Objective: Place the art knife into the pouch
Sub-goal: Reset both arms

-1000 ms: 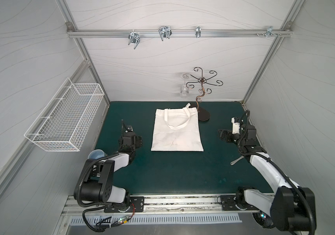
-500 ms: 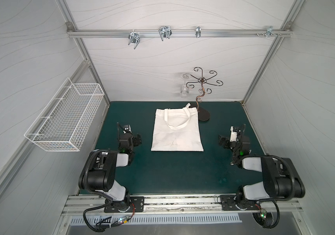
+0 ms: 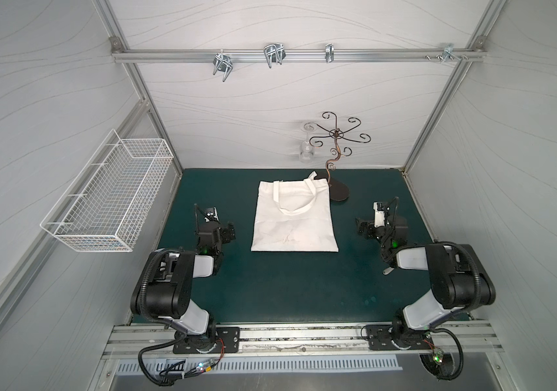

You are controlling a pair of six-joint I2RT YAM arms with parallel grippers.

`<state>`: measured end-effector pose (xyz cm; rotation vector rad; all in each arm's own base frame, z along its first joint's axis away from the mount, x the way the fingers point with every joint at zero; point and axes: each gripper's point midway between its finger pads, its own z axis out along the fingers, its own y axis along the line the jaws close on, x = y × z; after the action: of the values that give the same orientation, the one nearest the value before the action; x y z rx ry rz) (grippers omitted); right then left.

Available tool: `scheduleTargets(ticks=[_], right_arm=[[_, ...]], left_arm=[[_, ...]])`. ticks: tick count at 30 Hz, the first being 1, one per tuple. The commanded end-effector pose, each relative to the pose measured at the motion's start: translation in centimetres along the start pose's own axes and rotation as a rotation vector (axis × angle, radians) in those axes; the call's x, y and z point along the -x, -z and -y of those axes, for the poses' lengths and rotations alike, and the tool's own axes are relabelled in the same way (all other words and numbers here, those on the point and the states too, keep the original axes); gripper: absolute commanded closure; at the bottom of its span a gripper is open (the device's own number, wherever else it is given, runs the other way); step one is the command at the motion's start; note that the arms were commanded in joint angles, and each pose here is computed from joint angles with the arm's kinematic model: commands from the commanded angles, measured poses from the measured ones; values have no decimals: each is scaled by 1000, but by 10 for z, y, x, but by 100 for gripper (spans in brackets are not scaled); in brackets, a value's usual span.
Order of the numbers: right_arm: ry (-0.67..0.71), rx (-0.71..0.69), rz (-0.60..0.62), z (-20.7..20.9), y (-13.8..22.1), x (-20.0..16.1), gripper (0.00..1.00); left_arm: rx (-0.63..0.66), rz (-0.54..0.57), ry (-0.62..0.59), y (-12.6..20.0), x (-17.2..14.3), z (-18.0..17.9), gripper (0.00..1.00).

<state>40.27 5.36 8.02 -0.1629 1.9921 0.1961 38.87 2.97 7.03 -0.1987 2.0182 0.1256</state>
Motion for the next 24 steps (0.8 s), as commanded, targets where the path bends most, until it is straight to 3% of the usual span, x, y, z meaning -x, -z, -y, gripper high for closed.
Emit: scheduleTargets(ticks=[1,2,6,12,24], right_arm=[[17,-133,31,15,6,1,1],[-15,-200,29,27,7,1,1],[9,-193,29,22,7,1,1],[45,-36,11,0,1,1,1],[32,-11,5,0,1,1,1]], left_arm=[[-9,72,14,-3,22,2,1],[-8,73,14,-3,23,2,1],[-7,72,14,-3,22,2,1],[-8,71,14,-3,22,2,1],[-7,71,14,-3,22,2,1]])
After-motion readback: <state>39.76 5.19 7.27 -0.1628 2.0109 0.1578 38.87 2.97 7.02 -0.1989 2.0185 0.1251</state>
